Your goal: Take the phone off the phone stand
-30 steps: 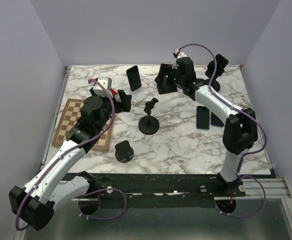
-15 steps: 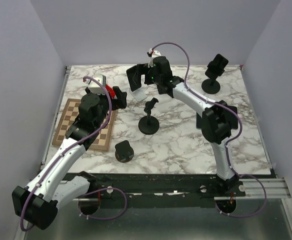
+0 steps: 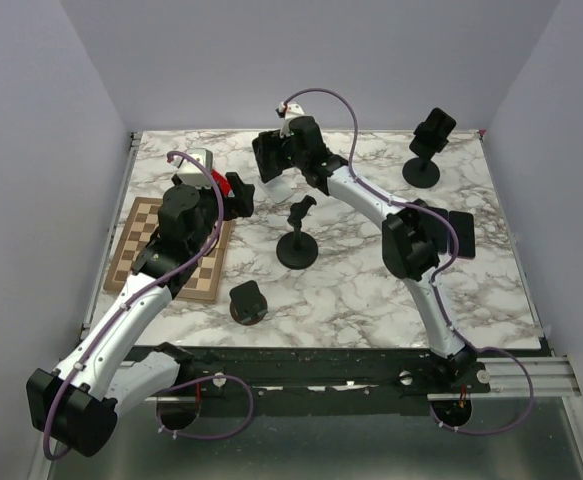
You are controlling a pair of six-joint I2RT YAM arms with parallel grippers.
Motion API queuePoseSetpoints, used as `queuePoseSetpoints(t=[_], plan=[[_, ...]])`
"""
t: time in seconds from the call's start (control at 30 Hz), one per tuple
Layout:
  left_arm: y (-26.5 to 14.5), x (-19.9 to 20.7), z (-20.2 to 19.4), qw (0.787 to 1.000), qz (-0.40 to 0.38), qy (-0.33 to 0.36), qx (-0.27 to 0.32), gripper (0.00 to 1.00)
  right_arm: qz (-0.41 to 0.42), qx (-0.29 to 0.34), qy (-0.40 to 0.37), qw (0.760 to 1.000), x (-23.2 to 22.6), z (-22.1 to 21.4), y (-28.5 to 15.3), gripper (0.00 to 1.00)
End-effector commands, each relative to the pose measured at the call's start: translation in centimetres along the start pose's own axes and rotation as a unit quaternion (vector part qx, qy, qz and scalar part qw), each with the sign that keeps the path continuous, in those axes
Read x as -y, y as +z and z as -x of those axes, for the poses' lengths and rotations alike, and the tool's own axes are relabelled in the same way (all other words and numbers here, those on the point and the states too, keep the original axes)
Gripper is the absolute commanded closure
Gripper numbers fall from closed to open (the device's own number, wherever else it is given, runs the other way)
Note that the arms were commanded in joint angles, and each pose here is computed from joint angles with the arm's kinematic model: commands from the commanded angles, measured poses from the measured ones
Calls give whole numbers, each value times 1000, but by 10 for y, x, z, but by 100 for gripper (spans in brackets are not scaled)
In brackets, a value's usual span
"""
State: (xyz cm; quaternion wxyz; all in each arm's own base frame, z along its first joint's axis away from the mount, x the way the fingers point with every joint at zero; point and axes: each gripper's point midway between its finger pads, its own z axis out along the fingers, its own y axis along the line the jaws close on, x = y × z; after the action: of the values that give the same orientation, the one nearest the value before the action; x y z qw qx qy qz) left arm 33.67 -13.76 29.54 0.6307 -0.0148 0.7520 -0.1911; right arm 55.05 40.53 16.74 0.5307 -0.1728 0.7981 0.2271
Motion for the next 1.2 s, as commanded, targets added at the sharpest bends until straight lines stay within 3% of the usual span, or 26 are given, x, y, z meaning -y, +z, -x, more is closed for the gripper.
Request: queuePoseSetpoints(t=[0.0, 0.2, 0.57, 0.87, 1.17], plan=[[0, 5, 5, 1000, -12, -7, 2, 2, 2, 20, -20, 1000, -5, 9, 12, 0], [1, 6, 5, 1000, -15, -7, 0, 2, 33, 29, -23, 999, -16, 8, 20, 0], [1, 8, 4, 1000, -19, -10, -4, 2, 7, 38, -34, 999, -14, 2, 32, 5], [0, 9, 4, 1000, -22, -11, -4, 2, -12, 38, -59, 998, -13, -4, 37, 21], [0, 10, 4, 1000, -25, -12, -4, 2, -14, 69, -64, 995, -18, 23, 27, 59]])
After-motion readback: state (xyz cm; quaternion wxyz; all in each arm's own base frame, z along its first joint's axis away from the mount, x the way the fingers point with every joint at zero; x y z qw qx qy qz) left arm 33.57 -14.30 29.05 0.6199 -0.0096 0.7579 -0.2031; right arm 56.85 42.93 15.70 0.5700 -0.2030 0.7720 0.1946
